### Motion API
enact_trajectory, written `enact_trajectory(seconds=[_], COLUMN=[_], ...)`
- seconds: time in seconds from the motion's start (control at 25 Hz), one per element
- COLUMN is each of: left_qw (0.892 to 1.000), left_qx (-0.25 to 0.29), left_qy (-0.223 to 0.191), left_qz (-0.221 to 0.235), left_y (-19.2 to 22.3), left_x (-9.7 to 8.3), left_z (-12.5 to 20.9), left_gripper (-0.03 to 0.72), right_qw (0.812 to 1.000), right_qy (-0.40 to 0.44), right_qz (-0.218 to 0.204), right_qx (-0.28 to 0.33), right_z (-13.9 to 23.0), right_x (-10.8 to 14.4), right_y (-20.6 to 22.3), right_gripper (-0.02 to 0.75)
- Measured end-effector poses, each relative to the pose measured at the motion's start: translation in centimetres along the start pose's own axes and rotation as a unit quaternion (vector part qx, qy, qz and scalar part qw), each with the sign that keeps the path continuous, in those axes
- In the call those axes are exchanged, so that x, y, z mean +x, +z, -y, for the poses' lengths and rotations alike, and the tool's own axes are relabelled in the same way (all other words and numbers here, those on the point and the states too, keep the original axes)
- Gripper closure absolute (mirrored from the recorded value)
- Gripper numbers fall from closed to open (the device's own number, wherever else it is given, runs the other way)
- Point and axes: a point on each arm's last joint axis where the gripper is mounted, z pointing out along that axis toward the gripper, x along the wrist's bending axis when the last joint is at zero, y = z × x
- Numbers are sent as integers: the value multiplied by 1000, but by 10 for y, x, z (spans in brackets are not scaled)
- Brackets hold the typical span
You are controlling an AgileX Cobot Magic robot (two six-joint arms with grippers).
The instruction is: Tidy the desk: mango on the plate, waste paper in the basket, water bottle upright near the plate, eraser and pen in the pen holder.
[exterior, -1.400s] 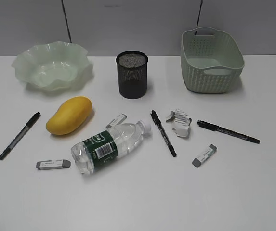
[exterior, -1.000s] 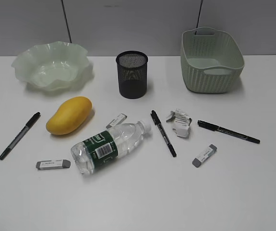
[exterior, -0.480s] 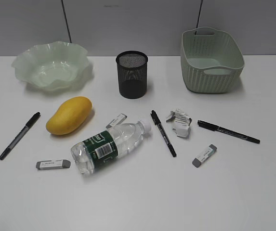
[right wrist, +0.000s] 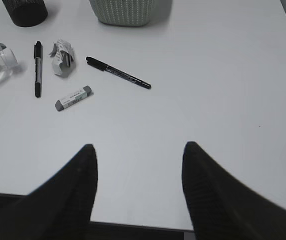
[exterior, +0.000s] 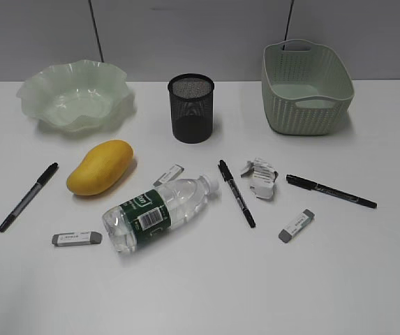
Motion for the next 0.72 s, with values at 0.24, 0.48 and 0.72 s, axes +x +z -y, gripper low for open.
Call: enact_trajectory(seconds=[0.24,0.48,0.72], left_qw=[998,988,971], left_qx=[55,148,215], left_qy=[4,16,54], left_qz=[9,40,87], left_y=[38,94,140], left_x=[0,-9,-34], left_z=[-34,-58,-63], left_gripper=[117,117,106], right_qw=[1000,1000,1000], right_qy=[0,0,0], right_qz=[0,0,0], right_qx=[0,0,0], right_z=[0,0,0], right_x=[0,0,0], right_y=[0,0,0], right_gripper=[300,300,300])
